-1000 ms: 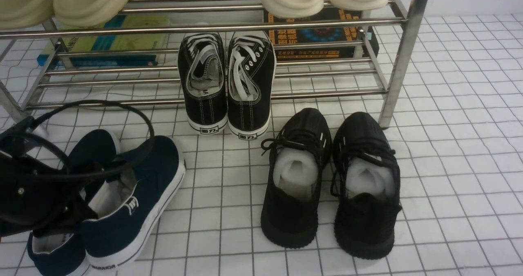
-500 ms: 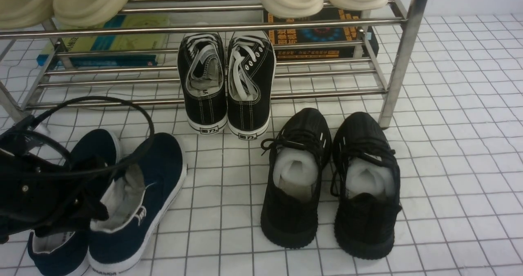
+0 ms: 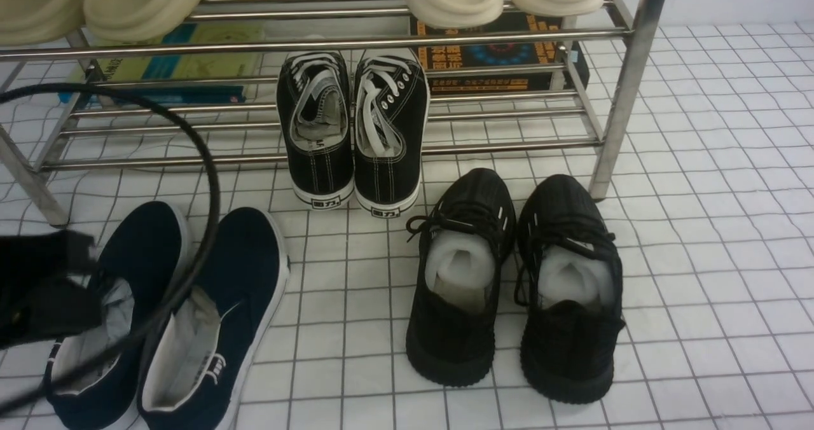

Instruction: Take the shoes off the shelf with your hand from the white checkered tablecloth.

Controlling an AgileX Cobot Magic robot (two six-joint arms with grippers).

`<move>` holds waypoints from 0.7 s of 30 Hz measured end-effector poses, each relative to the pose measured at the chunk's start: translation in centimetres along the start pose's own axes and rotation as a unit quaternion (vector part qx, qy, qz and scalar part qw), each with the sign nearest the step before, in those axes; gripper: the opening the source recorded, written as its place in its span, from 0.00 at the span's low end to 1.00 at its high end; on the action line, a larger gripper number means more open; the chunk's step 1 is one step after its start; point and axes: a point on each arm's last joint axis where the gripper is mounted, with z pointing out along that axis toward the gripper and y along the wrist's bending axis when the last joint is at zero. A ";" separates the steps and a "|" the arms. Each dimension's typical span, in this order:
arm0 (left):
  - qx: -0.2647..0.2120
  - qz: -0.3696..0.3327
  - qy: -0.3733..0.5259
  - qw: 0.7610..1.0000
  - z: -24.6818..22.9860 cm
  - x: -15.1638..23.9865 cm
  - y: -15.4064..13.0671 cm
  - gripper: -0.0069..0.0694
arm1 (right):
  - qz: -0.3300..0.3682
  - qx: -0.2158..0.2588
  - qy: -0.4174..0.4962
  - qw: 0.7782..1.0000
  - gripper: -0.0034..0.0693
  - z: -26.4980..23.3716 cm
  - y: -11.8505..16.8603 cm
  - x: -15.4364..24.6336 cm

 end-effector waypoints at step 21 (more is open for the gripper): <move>0.042 0.096 -0.347 0.932 -4.8 14.6 0.8 0.09 | 0.000 0.000 0.000 1.000 0.38 0.0 0.0 0.0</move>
